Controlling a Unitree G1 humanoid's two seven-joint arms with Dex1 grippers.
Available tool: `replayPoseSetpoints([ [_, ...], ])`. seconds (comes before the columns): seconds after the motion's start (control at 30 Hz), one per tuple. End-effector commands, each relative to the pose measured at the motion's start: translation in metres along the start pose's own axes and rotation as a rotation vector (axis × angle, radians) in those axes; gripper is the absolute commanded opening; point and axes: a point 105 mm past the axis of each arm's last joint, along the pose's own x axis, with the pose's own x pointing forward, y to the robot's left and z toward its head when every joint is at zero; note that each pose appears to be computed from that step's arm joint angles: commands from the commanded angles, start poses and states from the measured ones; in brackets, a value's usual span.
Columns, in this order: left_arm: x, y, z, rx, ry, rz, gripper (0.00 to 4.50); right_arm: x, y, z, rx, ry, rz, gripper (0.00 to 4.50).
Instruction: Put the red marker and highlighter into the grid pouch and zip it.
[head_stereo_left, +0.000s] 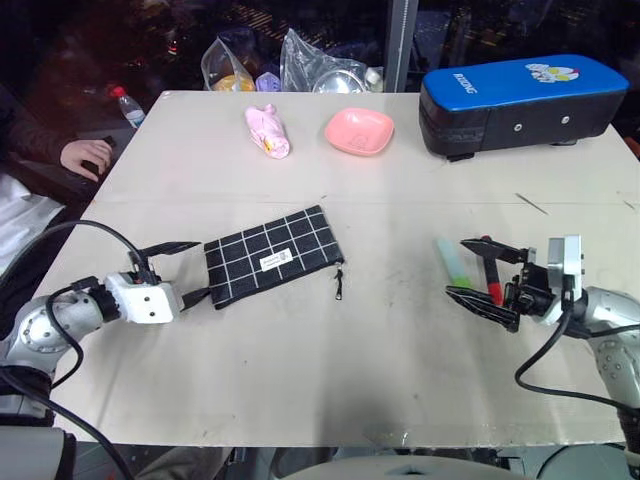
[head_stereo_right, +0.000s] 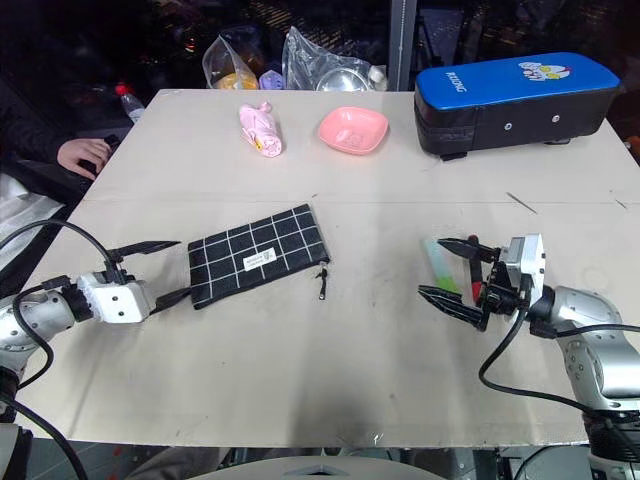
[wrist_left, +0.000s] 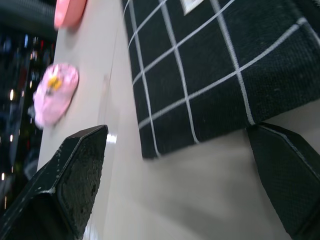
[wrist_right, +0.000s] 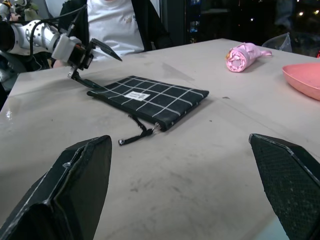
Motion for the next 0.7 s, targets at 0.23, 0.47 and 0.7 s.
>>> replayPoseSetpoints([
  [0.23,0.013,-0.028,0.03,0.123,-0.183,-0.184,4.5,-0.007,-0.005,0.01,-0.064,0.005,0.016,4.45],
  [0.47,0.015,-0.025,0.036,0.163,-0.216,-0.2,4.5,-0.004,-0.004,0.012,-0.064,-0.001,0.025,4.45],
  [0.7,0.029,-0.018,0.044,0.145,-0.239,-0.106,4.5,-0.005,-0.003,0.012,-0.062,0.002,0.032,4.45],
])
